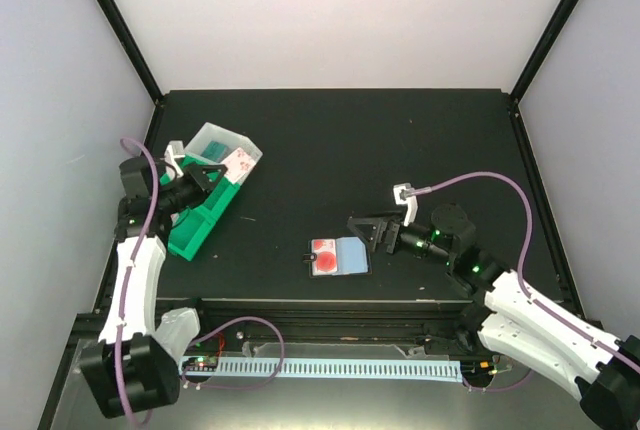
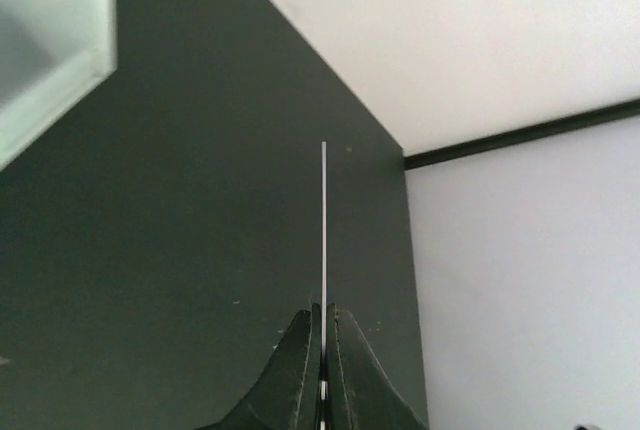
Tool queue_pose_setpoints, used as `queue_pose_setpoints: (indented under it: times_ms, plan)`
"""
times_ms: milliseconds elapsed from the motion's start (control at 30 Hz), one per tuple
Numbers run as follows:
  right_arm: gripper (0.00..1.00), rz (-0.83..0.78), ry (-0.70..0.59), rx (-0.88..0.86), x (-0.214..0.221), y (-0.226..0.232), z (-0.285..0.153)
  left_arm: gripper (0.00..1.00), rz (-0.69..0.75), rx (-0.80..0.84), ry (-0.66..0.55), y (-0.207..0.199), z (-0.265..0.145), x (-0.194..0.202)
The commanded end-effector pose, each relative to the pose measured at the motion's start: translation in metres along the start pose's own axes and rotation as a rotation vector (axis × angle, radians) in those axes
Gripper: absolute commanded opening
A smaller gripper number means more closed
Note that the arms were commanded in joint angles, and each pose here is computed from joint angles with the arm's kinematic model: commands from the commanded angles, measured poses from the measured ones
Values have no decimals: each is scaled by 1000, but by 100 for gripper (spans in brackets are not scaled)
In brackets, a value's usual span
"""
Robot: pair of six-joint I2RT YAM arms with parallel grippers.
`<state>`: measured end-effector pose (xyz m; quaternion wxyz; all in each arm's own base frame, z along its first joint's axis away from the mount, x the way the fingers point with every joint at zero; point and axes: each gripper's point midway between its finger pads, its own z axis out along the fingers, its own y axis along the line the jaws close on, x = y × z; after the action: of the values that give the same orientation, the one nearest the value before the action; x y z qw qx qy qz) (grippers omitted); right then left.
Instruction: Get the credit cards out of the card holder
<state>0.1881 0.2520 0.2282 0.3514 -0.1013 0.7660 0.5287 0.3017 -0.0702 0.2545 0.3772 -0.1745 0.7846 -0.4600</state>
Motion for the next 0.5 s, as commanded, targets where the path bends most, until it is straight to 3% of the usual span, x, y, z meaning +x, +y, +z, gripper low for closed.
queue_pose_setpoints:
  times_ms: [0,267,467]
  plan:
    - [100,-48,-24,10,-3,1,-6,2,-41,-12,34,18,-14,-13]
    - [100,-69,-41,1,-5,5,-12,2,-150,-237,-63,83,-41,-53]
    - [100,-66,-40,10,-3,1,-12,1,-82,-399,-165,101,-54,-81]
